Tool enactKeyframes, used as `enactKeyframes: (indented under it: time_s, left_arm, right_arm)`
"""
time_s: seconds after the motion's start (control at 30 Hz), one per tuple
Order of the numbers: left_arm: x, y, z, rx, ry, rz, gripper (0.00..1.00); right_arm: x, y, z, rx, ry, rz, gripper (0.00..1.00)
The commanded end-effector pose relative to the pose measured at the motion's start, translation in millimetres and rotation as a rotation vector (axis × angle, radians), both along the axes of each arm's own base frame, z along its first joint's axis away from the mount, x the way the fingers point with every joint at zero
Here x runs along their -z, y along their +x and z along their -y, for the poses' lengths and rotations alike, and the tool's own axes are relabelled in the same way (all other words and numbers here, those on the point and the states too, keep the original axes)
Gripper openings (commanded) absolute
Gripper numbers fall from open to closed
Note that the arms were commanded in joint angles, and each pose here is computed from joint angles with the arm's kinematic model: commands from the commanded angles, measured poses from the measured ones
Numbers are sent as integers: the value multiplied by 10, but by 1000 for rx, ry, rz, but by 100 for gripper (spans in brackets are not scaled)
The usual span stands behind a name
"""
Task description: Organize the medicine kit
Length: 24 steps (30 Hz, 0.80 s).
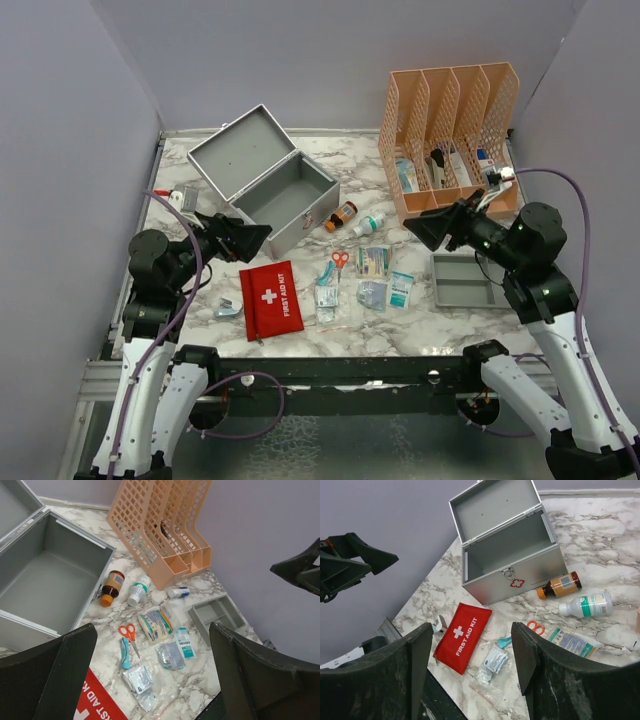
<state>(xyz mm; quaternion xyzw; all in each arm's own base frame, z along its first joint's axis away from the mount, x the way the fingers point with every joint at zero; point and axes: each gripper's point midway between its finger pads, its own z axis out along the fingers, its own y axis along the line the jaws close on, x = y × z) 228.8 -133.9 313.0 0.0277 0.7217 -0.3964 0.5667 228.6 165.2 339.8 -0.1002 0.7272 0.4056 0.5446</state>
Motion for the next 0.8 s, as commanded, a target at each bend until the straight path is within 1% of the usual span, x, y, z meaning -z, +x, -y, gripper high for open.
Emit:
enactKeyframes:
  time_s: [0.0, 0.13, 0.27, 0.3, 0.4, 0.5, 0.6, 0.7, 0.77]
  left_arm:
    - [-204, -121, 160, 126, -26, 101, 99]
    - [-162, -117, 185, 151, -4, 113, 99]
    - [-65, -75, 178, 138, 0, 86, 99]
    - [-49, -63, 177, 135, -1, 81, 99]
    - [-12, -28, 172, 127, 1, 77, 99]
    - [-19, 13, 156, 112, 4, 82, 99]
    - [-38, 62, 133, 92, 11, 92, 99]
    - [-46, 113, 95, 64, 28, 95, 99]
    - [-45, 144, 73, 48, 36, 94, 99]
  right_arm:
    - [31, 35, -85, -51, 37, -3, 67]
    - [179, 26, -222, -144, 75, -33, 68]
    - [431, 142, -281, -140, 123, -152, 68]
    - [495, 155, -315, -166, 120, -164, 67]
    - [684, 159, -452, -279, 135, -221, 61]
    - [908, 180, -564, -329, 168, -289, 56]
    - [1133, 218, -706, -312, 175, -345, 54]
    - [1317, 236, -948, -290, 138, -387, 53]
    - [1457, 244, -1129, -271, 111, -419, 50]
